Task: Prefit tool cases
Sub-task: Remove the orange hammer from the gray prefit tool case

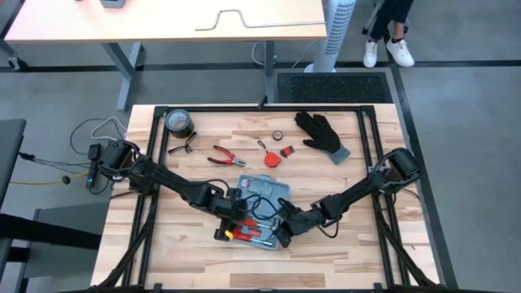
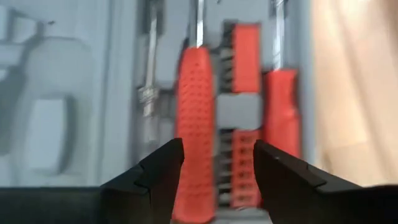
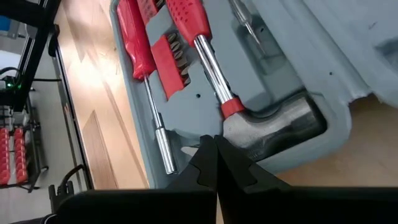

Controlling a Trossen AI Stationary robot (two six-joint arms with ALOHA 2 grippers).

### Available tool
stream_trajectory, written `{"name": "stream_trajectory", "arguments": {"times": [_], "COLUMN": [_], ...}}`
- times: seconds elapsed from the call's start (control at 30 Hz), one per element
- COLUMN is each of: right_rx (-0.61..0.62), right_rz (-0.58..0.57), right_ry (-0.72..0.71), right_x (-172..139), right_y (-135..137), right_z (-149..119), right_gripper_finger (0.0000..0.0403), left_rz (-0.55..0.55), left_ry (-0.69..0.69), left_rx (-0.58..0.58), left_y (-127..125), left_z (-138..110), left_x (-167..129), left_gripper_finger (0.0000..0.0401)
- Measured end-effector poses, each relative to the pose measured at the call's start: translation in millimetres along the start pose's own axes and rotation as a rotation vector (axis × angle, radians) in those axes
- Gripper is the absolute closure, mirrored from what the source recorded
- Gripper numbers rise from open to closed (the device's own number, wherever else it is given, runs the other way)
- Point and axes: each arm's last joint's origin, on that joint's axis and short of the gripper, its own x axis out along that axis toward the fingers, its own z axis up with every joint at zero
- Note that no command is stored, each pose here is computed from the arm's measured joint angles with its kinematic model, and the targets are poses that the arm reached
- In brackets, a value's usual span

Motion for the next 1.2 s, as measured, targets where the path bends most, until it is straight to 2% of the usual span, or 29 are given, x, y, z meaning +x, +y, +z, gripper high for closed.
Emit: {"name": "stream_trajectory", "arguments": {"times": [0.17, 0.47, 0.6, 0.7, 0.87, 1.07, 1.2], "right_rx": [0.0, 0.001, 0.001, 0.001, 0.013, 0.022, 0.008], "right_rz": [0.006, -0.001, -0.001, -0.002, 0.0, 0.029, 0.024], "right_ry": [-0.002, -0.017, -0.016, -0.016, -0.045, -0.11, -0.168], "right_x": [0.5, 0.5, 0.5, 0.5, 0.5, -5.3, -15.4], "right_y": [-0.2, -0.6, -0.9, -1.1, -0.9, 6.6, 13.2], "right_z": [0.0, 0.2, -0.1, -0.4, 0.5, 1.1, -1.7], "right_gripper_finger": [0.0403, 0.0403, 0.0403, 0.0403, 0.0403, 0.0403, 0.0402], "left_rz": [0.057, -0.008, 0.039, 0.089, 0.112, 0.08, 0.052], "left_ry": [0.015, 0.05, 0.088, 0.094, 0.104, 0.103, 0.037], "left_rx": [0.027, 0.031, 0.015, -0.017, -0.06, -0.136, -0.191], "left_y": [4.3, 2.1, -0.5, 0.9, 0.4, -2.9, -3.5], "left_z": [-6.0, -8.8, -13.9, -15.5, -17.2, -17.7, -10.4], "left_x": [3.4, 20.9, 32.9, 34.2, 34.6, 33.4, 19.8], "left_gripper_finger": [0.0212, 0.0212, 0.0213, 0.0234, 0.0331, 0.0331, 0.0331]}}
